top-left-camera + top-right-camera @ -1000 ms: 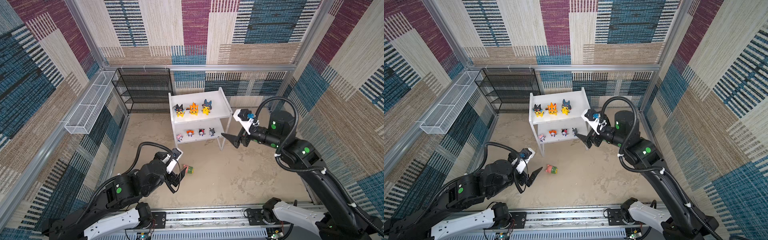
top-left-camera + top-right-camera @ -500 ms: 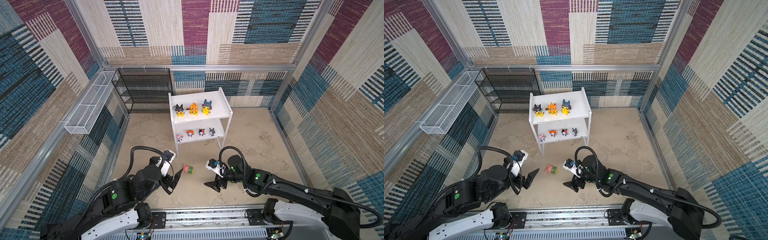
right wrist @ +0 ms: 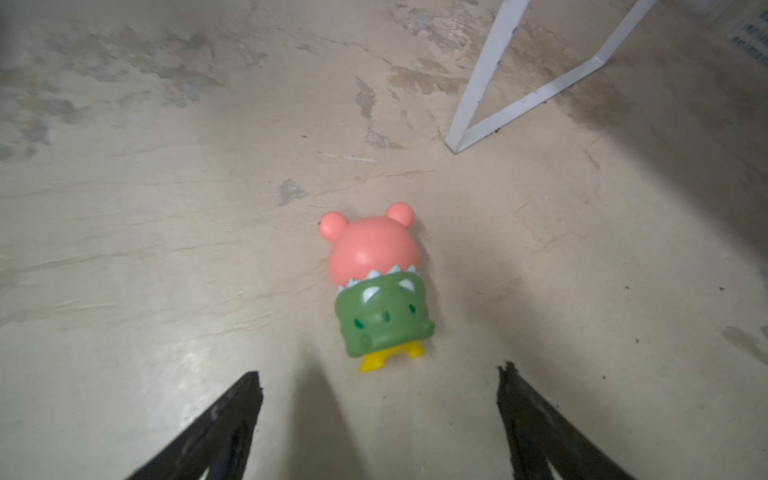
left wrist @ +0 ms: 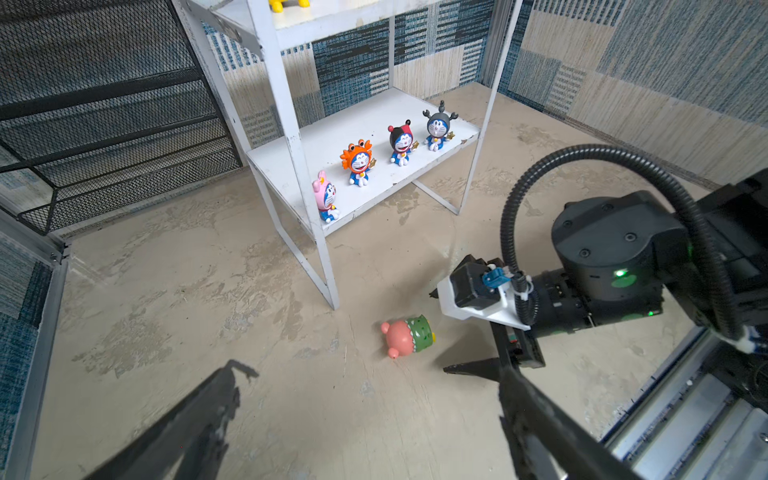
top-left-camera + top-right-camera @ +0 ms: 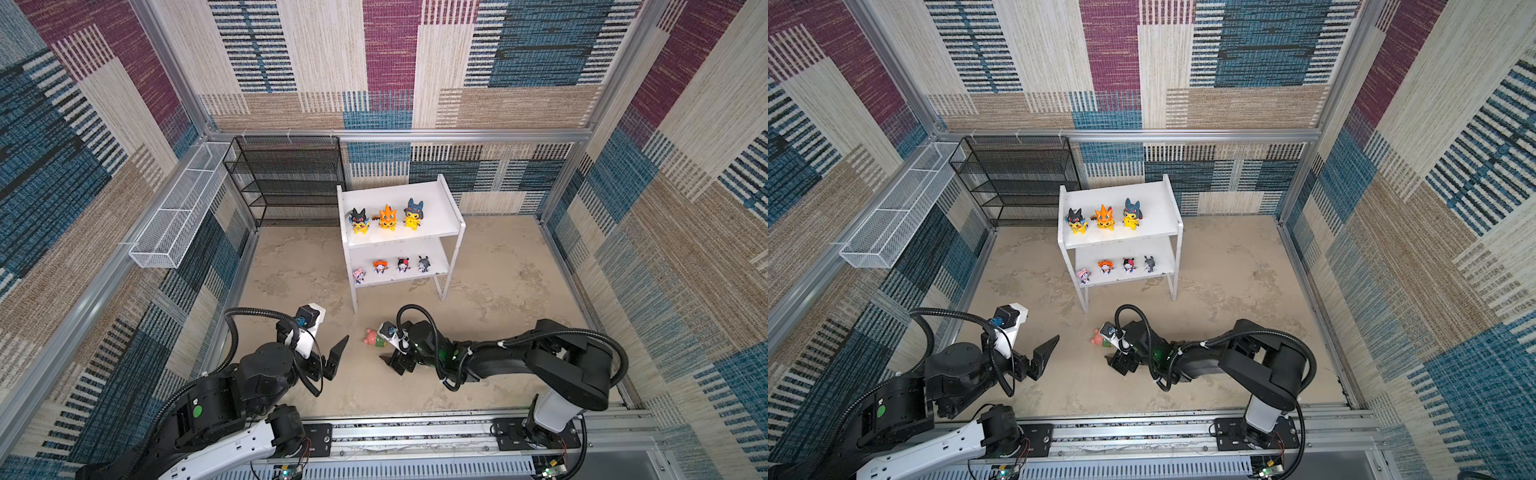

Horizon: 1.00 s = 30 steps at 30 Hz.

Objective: Place and organize the plastic toys onto the shelf
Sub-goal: 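Grasp the pink-and-green toy on the floor with the right gripper, then lift the pink-and-green toy and carry it toward the left gripper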

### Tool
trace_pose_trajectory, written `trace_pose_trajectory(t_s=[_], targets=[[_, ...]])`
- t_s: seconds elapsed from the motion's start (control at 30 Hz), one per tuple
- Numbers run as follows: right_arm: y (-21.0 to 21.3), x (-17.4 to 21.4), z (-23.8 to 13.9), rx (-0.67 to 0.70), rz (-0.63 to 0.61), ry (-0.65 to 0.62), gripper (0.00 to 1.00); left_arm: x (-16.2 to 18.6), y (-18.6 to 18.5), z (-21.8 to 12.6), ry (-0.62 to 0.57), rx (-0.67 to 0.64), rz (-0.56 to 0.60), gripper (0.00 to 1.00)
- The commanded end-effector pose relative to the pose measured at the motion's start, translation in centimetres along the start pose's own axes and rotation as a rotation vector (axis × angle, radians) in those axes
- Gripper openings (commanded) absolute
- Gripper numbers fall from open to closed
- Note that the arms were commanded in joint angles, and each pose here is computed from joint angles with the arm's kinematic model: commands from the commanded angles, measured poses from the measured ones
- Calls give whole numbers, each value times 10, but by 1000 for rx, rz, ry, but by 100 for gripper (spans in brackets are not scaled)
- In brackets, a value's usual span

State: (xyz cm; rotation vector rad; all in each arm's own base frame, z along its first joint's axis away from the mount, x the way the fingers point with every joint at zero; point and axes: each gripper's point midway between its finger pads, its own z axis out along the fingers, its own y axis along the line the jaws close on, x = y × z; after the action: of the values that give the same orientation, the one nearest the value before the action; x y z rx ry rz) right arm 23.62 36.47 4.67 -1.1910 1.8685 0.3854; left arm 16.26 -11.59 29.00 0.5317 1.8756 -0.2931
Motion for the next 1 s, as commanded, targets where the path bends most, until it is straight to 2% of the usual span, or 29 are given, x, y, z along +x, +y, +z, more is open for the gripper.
trace_pose_trajectory(t_s=[0.0, 0.17, 0.33, 0.5, 0.57, 0.67, 0.77, 0.97], targets=[[-22, -8, 14, 151, -47, -4, 90, 3, 8, -3, -5, -32, 14, 99], [-19, -1, 30, 161, -87, 41, 82, 0, 14, -9, -37, -43, 9, 99], [-9, 3, 36, 119, -140, 69, 67, 0, 13, -8, -41, -43, 16, 99], [-4, 4, 35, 91, -170, 89, 44, 0, 9, -4, -25, -35, 32, 99], [-1, 1, 29, 66, -167, 82, 41, -1, 7, -3, -20, -25, 38, 99], [13, -11, 11, -34, -136, 44, 37, -1, 0, -1, -8, 3, 63, 99], [37, -25, -13, -205, -75, 30, 37, -1, -21, 2, 9, 109, 118, 99], [79, -28, -66, -551, 158, 82, 35, 14, -65, 12, 123, 318, 250, 99]])
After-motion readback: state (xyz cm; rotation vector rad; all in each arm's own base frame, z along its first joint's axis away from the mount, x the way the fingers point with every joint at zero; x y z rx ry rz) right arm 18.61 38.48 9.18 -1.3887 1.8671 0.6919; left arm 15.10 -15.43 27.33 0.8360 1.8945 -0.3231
